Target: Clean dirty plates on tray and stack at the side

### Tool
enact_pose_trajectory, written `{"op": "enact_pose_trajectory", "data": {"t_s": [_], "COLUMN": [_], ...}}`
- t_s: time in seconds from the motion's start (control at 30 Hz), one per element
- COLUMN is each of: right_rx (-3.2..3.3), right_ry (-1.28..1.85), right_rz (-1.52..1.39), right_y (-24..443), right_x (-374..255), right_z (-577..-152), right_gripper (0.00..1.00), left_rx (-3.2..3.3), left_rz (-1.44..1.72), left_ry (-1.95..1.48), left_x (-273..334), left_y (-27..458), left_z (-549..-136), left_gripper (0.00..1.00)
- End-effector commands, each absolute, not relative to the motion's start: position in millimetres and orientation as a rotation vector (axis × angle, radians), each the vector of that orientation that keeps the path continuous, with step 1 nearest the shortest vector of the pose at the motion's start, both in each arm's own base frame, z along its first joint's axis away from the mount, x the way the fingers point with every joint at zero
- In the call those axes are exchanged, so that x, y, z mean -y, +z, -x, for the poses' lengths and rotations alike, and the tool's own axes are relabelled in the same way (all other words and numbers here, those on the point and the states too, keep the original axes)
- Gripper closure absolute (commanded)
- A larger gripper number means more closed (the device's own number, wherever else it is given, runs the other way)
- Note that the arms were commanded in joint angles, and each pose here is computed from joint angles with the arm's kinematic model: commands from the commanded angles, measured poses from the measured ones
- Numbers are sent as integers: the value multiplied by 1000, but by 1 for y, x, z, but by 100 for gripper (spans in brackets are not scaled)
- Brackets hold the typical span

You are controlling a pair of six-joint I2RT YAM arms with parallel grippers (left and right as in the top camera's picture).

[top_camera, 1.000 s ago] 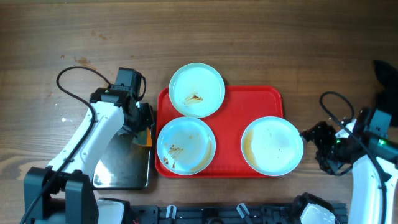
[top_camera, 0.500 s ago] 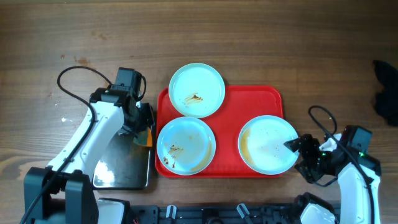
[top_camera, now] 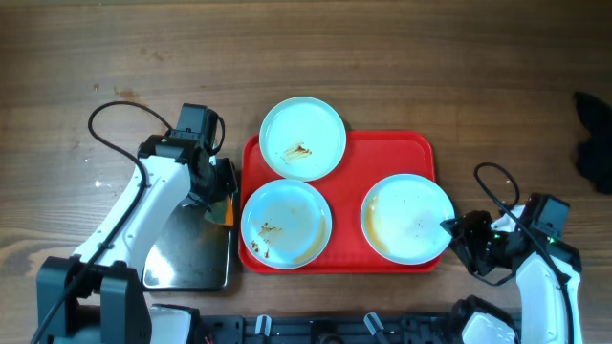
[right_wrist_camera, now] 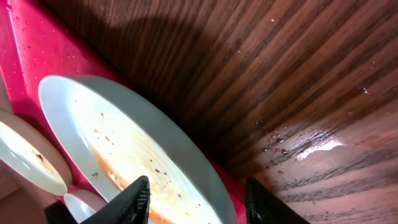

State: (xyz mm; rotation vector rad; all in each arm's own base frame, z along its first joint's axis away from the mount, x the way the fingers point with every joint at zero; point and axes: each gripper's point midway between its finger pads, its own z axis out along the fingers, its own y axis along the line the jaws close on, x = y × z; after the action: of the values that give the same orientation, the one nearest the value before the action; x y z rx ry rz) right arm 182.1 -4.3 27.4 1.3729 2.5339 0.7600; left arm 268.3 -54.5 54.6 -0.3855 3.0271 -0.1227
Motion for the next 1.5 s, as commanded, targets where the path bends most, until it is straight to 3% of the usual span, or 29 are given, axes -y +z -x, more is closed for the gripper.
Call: {"op": "enact_pose_trajectory", "data": {"t_s": [0.0, 0.63, 0.93, 0.97, 1.07, 1.47], "right_rx": [-2526, -2504, -2449, -2449, -2445, -2449], "right_ry": [716, 697, 862, 863, 865, 870], "right_rz": [-1412, -1386, -1406, -1406, -1414, -1440], "right_y": [23, 22, 4, 5, 5, 4], "right_x": [9, 14, -7, -7, -7, -8], "right_z": [-179, -185, -182, -182, -182, -179], "right_gripper": [51, 58, 58, 63, 96, 96], "left_rx": [-3020, -3020, -3020, -3020, -3020, -3020], "left_rz": [358, 358, 358, 358, 358, 358], "left_ry": [-144, -145, -145, -145, -145, -145], "left_x": [57, 58, 57, 57, 57, 57], "left_y": [57, 57, 57, 57, 57, 57], "left_z": [-268, -268, -268, -268, -268, -268], "left_gripper": [91, 90, 90, 90, 90, 89]}}
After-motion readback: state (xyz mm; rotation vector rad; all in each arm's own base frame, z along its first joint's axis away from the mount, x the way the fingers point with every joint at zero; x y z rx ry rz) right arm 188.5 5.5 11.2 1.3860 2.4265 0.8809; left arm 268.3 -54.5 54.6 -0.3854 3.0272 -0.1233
